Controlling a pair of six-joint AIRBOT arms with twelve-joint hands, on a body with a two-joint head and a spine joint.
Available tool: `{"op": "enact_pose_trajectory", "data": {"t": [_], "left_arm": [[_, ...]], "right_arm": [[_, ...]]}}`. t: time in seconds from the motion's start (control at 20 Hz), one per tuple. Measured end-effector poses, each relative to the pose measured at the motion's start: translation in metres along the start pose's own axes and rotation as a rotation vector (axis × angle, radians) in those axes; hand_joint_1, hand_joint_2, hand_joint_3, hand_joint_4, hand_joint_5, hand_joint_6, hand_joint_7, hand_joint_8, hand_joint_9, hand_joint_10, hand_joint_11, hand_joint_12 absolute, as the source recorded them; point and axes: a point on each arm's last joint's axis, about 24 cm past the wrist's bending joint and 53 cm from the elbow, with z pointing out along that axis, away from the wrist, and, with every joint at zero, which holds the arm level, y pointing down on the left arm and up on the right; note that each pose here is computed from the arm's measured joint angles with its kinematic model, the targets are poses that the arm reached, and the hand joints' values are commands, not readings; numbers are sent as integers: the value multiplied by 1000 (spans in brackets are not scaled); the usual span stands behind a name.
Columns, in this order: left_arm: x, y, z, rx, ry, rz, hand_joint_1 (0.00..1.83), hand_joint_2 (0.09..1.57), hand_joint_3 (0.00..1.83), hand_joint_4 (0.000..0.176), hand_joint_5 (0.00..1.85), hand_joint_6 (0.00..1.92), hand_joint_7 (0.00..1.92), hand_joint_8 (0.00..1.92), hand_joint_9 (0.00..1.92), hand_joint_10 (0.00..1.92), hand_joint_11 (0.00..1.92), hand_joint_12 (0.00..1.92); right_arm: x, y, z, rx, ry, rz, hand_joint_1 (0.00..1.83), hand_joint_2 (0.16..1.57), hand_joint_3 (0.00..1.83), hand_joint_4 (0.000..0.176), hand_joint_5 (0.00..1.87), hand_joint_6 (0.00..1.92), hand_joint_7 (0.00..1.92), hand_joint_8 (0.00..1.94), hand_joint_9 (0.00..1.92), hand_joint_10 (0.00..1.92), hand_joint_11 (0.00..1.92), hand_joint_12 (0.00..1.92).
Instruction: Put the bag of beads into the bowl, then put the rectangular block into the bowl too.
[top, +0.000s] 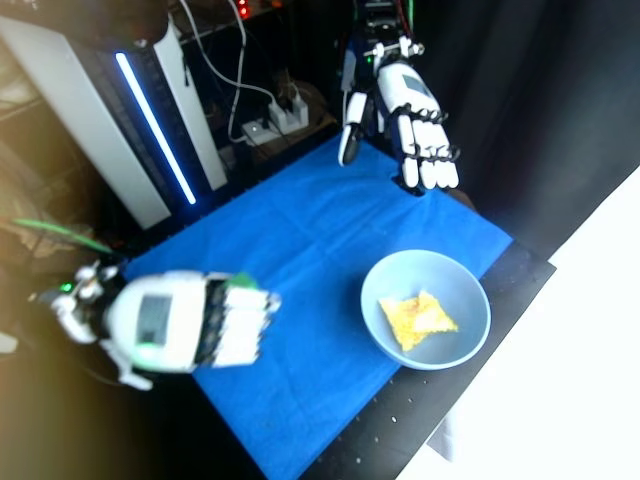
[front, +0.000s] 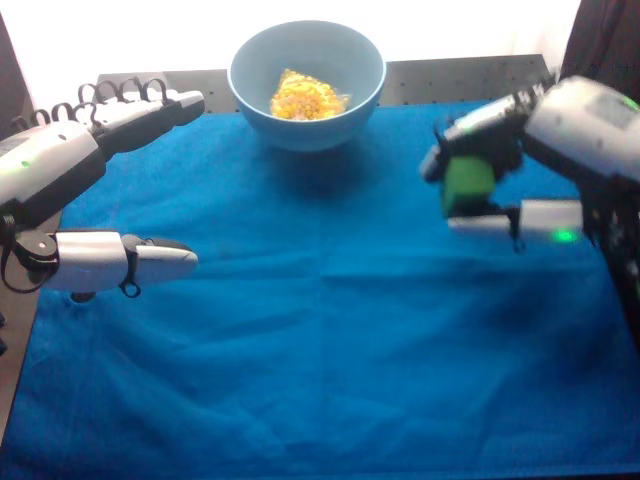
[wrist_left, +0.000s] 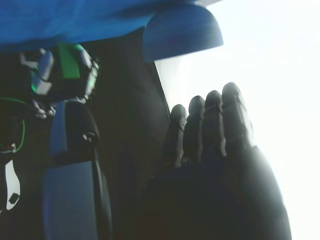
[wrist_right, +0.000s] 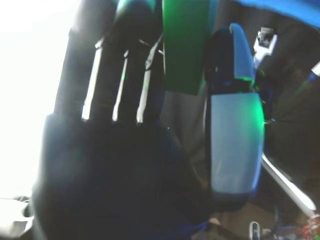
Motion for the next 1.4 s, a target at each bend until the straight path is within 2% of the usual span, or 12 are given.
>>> {"op": "enact_pose_trajectory", "data": {"t": [0.05,0.2,0.3,0.5,0.65,0.8,0.9,0.95,1.0,1.1,1.3,1.4], "left_arm": [[-1,0,0,2,-2,0,883,1000,2,44,140,2,115,3,37,7,13,6],[0,0,0,1,-1,0,879,998,0,57,136,1,119,3,63,13,37,19],[-1,0,0,1,-3,0,871,995,0,57,142,2,117,2,51,6,19,14],[2,-2,1,8,3,3,819,981,0,35,148,2,126,3,41,2,10,5],[-2,-3,4,15,-4,8,836,979,0,73,158,4,121,0,40,2,0,0],[-2,-8,10,37,-12,10,847,973,0,62,155,1,130,3,58,8,13,7],[3,-12,15,50,2,11,894,968,0,65,169,5,138,4,48,2,10,6],[4,-13,15,54,5,12,909,979,0,49,162,2,140,5,47,2,8,6],[3,-14,16,57,5,13,928,981,0,35,165,3,141,4,58,6,29,16],[3,-14,16,56,4,12,915,982,1,23,165,2,146,5,76,12,57,32],[0,-12,16,53,-2,2,911,983,0,20,167,0,150,1,85,3,0,234],[-15,-20,7,72,-43,-3,911,983,0,20,167,0,150,1,86,2,0,236]], "right_arm": [[-7,10,7,-31,-12,-9,1247,1101,0,0,987,816,1068,1093,1011,1367,914,1638],[-44,30,30,-109,-89,-62,1277,1078,0,0,972,827,1161,902,1160,1035,1007,1472],[-59,32,53,-122,-149,-60,1157,1107,0,0,990,955,1199,705,1183,1100,1044,1469],[-44,31,96,-103,-111,-87,1157,1093,1,0,1020,925,1168,752,1152,1192,1080,1528],[-49,31,126,-76,-109,-127,1142,1111,0,0,987,980,1137,932,1085,1377,978,1721],[-53,25,140,-42,-110,-146,1149,1119,0,0,972,1000,1069,1106,1037,1479,984,1772],[-47,18,147,-14,-92,-160,1156,1099,0,0,1016,926,1103,907,1060,1291,987,1603],[-44,17,148,-12,-88,-156,925,988,0,0,704,310,984,401,920,679,652,1339],[-40,18,150,-12,-80,-159,843,943,0,3,513,70,827,119,826,289,458,1061],[-37,18,152,-14,-75,-160,628,799,0,155,54,2,174,4,188,15,62,596],[-37,22,153,-21,-78,-150,600,764,0,176,0,0,62,6,69,6,0,437],[-63,46,110,-105,-116,-132,600,763,0,176,0,0,63,4,69,5,0,431]]}}
